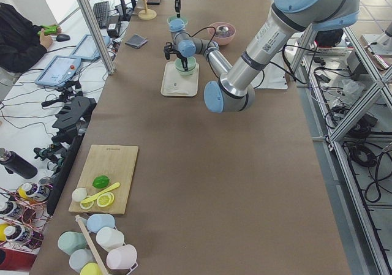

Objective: Stack green bowls together

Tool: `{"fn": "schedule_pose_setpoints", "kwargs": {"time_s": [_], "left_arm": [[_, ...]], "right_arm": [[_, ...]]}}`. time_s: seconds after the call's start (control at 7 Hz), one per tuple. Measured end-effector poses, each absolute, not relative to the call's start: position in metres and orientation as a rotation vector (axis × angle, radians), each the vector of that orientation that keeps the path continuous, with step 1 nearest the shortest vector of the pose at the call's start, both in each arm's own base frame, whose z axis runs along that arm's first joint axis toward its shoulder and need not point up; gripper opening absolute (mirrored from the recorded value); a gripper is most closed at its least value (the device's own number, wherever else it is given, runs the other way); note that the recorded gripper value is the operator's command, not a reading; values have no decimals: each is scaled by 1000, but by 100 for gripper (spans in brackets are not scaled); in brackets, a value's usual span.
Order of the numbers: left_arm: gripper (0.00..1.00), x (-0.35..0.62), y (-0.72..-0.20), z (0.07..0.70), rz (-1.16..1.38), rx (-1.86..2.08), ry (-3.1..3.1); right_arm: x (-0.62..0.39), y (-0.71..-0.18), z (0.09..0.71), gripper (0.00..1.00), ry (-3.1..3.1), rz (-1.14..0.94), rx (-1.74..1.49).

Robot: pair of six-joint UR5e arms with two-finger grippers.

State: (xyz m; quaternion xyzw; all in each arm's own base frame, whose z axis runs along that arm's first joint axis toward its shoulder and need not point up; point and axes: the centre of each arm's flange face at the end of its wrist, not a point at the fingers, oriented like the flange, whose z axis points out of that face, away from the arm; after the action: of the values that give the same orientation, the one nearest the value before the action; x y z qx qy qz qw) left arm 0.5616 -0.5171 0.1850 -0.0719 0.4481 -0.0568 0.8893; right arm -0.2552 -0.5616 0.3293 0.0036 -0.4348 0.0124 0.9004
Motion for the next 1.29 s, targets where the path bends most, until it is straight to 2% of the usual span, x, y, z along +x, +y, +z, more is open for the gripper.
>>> {"fn": "schedule_pose_setpoints", "kwargs": {"time_s": [1.29], "left_arm": [[0, 564, -519, 187, -114, -141, 946]], "right_arm": [[-255, -561, 331, 0, -898, 27, 6]]}}
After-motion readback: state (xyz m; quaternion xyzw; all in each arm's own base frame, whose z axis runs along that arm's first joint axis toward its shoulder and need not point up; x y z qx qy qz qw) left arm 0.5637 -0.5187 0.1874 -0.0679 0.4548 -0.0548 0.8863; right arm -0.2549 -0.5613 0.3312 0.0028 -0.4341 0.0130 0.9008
